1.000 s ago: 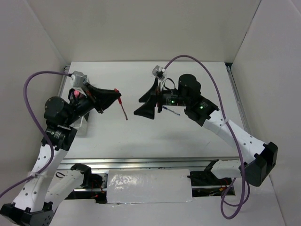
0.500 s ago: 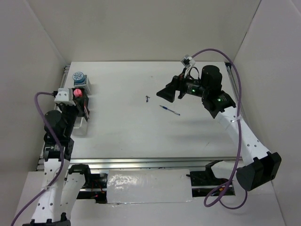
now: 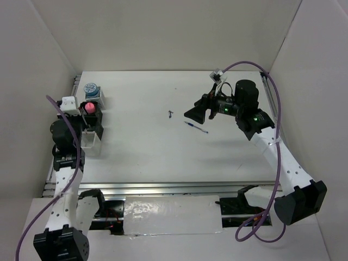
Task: Sort the stationery into containers
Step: Place the pen in the storage box.
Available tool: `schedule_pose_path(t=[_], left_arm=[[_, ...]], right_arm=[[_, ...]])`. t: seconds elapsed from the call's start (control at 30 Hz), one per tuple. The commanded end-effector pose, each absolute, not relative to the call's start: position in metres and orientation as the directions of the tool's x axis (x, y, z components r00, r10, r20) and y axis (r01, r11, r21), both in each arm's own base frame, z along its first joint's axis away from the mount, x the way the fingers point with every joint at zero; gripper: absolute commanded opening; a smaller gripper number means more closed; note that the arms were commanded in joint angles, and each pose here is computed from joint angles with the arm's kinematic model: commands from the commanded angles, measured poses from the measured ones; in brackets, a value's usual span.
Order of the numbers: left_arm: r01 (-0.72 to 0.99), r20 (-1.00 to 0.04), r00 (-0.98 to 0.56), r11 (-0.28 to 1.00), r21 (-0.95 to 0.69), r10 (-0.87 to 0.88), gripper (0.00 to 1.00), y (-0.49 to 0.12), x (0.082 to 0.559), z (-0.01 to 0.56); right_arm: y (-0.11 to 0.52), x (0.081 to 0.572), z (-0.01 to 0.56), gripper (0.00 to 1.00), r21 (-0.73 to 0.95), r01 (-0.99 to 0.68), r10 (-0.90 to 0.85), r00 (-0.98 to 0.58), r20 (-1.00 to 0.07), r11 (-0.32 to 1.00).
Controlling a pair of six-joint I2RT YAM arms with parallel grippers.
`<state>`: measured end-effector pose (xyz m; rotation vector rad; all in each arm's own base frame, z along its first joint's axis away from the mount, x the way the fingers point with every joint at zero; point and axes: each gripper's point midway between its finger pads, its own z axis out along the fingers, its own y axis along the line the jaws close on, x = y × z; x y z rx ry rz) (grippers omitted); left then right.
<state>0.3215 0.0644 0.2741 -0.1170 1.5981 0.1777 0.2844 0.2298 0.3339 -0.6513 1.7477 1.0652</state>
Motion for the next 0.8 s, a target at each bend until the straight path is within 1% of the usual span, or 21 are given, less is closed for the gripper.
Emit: schedule_pose_path(t=[0.0,0.17,0.3,0.4,0.77], left_arm=[[-0.224,-0.998,0.037,0.974,0.043,0.053,0.0,0.089,0.328,0.299],[-0.214,-1.0,-0.005,0.977,0.001,-0.001,0.0,0.1,0.328,0.284],[-0.151,-0.999,-0.009,0.988,-0.031,-0.033,0.0,0.088,0.323,0.276],[-0.135,-0.999,-0.002,0.99,-0.037,-0.038,0.0,0.083,0.319,0.27],[-0.169,-0.993,-0.043,0.98,-0.102,-0.111,0.0,0.095,0.326,0.246]], right_arm=[[0.226,0.276,0.342,1.0,0.338,-0.82,0.031,-0.366,-0.93,0.461],[0.227,0.278,0.339,1.0,0.336,-0.819,0.027,-0.366,-0.93,0.465],[0.227,0.28,0.336,1.0,0.338,-0.818,0.026,-0.369,-0.929,0.465],[0.227,0.281,0.335,1.0,0.339,-0.817,0.025,-0.371,-0.928,0.467],[0.226,0.28,0.331,1.0,0.331,-0.818,0.014,-0.368,-0.93,0.47]])
